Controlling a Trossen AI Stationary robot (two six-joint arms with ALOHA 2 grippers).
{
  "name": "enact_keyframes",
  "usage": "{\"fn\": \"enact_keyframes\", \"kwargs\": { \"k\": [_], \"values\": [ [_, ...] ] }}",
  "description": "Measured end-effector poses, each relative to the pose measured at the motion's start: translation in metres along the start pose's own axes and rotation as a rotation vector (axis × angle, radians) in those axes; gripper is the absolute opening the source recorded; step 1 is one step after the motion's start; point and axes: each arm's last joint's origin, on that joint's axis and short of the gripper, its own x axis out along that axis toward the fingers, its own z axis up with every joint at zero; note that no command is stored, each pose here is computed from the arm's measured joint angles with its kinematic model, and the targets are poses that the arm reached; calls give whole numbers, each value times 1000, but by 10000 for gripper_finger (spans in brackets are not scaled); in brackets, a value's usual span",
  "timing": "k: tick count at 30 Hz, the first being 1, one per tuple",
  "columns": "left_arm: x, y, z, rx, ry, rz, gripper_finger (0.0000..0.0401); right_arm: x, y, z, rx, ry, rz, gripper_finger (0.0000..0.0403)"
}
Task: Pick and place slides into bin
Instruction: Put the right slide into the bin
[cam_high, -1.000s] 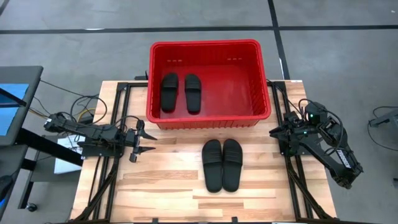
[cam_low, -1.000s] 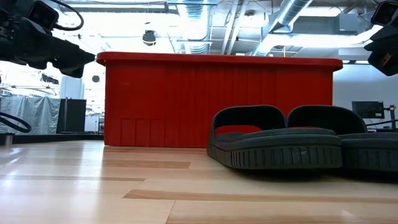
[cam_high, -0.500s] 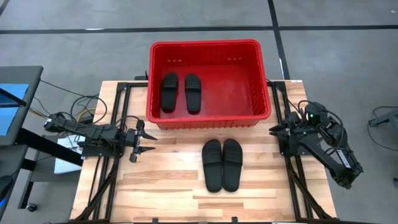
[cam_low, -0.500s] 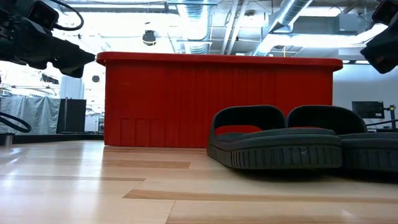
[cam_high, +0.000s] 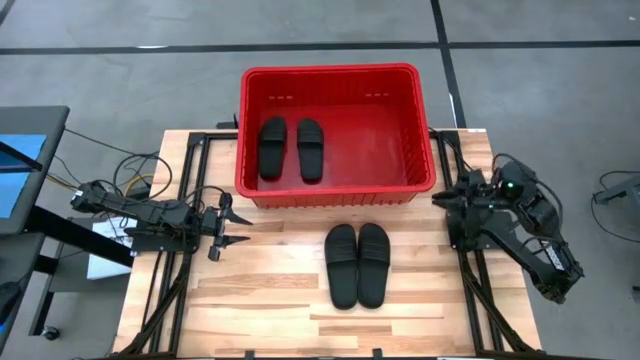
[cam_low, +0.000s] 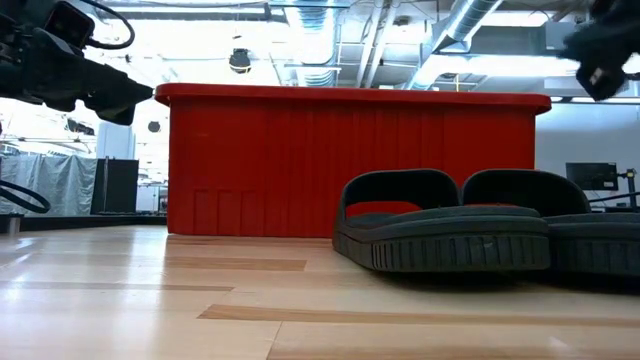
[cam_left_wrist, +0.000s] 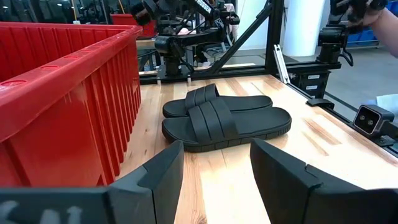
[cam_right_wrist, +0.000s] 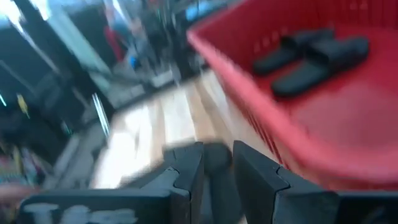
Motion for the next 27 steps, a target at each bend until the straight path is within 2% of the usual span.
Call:
{"fn": "enact_keyframes", "kwargs": {
  "k": [4,7,11,13,14,18,22,27],
  "values": [
    [0,0,0,0,0,0,178,-1,4,17,144,-138,43,77],
    [0,0,0,0,0,0,178,-4,8,32,69,-273,47,77],
    [0,0,0,0,1,0,178,-8,9,46,7,-451,-68,77],
    [0,0,0,0,1,0,178,-7,9,57,6,-508,-43,77],
    [0,0,0,0,1,0,178,-6,10,62,3,-519,6,77],
    [0,0,0,0,1,0,178,-1,16,81,-121,-502,227,77],
    [0,0,0,0,1,0,178,24,-2,83,-74,-361,243,77],
    [0,0,0,0,1,0,178,54,-7,85,-141,-236,322,77]
  ]
}}
